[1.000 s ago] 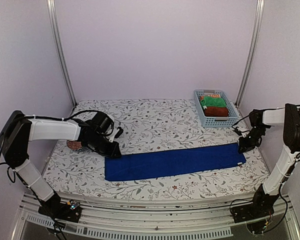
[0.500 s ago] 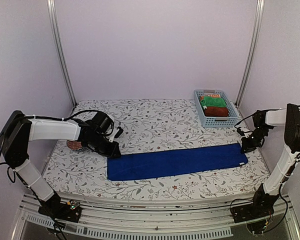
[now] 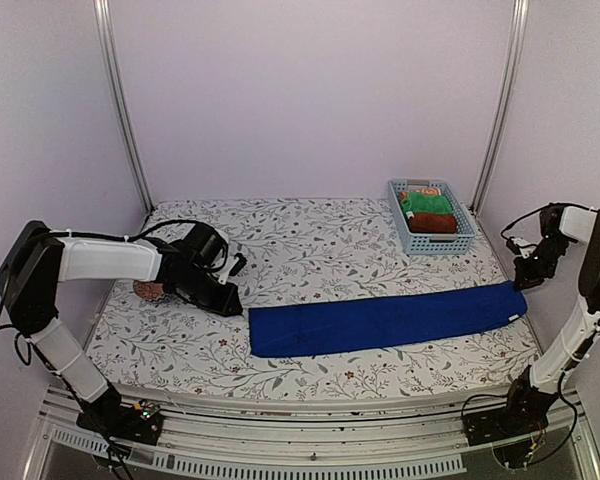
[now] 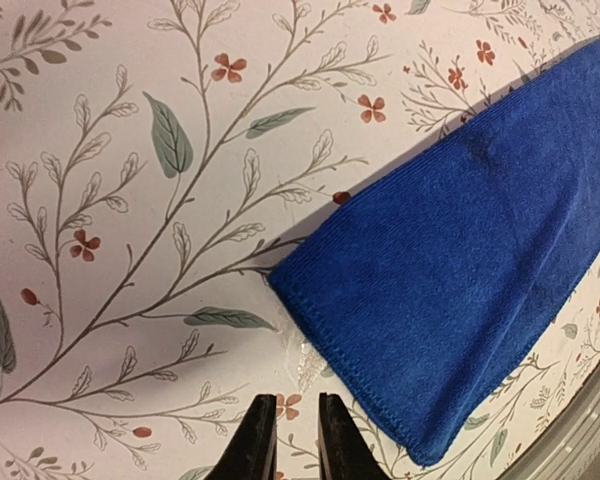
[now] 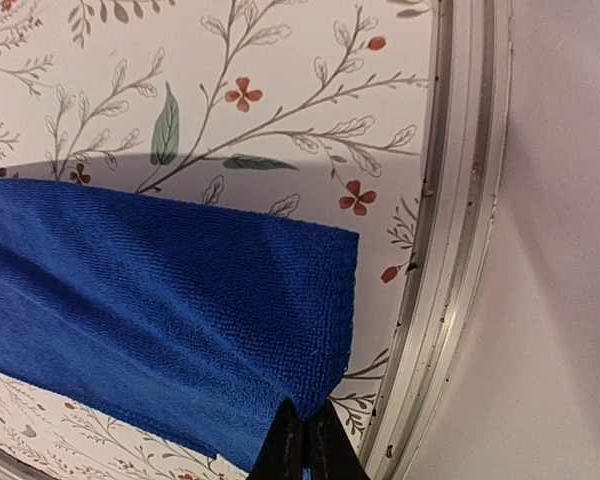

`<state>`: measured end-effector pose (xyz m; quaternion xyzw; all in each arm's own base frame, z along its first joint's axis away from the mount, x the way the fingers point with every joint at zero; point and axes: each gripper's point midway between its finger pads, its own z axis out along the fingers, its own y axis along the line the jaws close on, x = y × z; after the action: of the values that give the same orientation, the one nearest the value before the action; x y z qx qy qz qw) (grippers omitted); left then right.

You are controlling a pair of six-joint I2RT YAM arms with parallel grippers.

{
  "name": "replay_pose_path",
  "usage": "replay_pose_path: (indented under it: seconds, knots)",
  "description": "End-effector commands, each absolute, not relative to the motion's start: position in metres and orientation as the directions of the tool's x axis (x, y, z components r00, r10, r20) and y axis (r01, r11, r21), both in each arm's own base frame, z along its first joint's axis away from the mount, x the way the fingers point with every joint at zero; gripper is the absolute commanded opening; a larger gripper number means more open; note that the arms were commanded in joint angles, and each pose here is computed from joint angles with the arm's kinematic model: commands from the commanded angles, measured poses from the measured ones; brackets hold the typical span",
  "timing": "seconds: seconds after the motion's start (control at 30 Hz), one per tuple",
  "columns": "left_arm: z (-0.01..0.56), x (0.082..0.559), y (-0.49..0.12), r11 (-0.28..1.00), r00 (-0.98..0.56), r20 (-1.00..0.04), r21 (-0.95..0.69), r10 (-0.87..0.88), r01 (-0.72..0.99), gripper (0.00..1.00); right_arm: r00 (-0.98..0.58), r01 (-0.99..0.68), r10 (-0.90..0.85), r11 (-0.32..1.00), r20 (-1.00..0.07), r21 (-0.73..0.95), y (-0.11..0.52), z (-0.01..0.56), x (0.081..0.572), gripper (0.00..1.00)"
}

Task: Roll the towels
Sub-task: Pick up the towel from the center of the board, then fold the towel at the center of the board.

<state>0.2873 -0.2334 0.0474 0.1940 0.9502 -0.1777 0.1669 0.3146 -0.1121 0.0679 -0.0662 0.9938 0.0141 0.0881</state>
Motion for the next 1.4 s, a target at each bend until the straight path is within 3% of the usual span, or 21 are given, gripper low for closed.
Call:
replay_pose_path:
  seconds: [0.0, 0.3, 0.47, 1.37]
  knots:
    - [0.049, 0.291, -0.238, 0.851, -0.854, -0.406, -0.267, 0.326, 0.452, 0.18, -0.962, -0.159, -0.139, 0.985, -0.236, 0.069, -0.102, 0.107, 0.318, 0.03]
    - [0.047, 0.293, -0.239, 0.856, -0.86, -0.396, -0.266, 0.323, 0.444, 0.18, -0.933, -0.303, -0.167, 0.841, -0.317, 0.448, -0.015, 0.134, 0.304, 0.03]
    - [0.048, 0.296, -0.243, 0.855, -0.863, -0.393, -0.276, 0.317, 0.44, 0.19, -0.91, -0.378, -0.219, 0.787, -0.351, 0.488, 0.013, 0.139, 0.304, 0.03]
    - [0.044, 0.28, -0.247, 0.873, -0.905, -0.333, -0.317, 0.264, 0.371, 0.19, -0.763, -0.594, -0.56, 0.409, -0.323, 0.693, 0.233, 0.126, 0.3, 0.02]
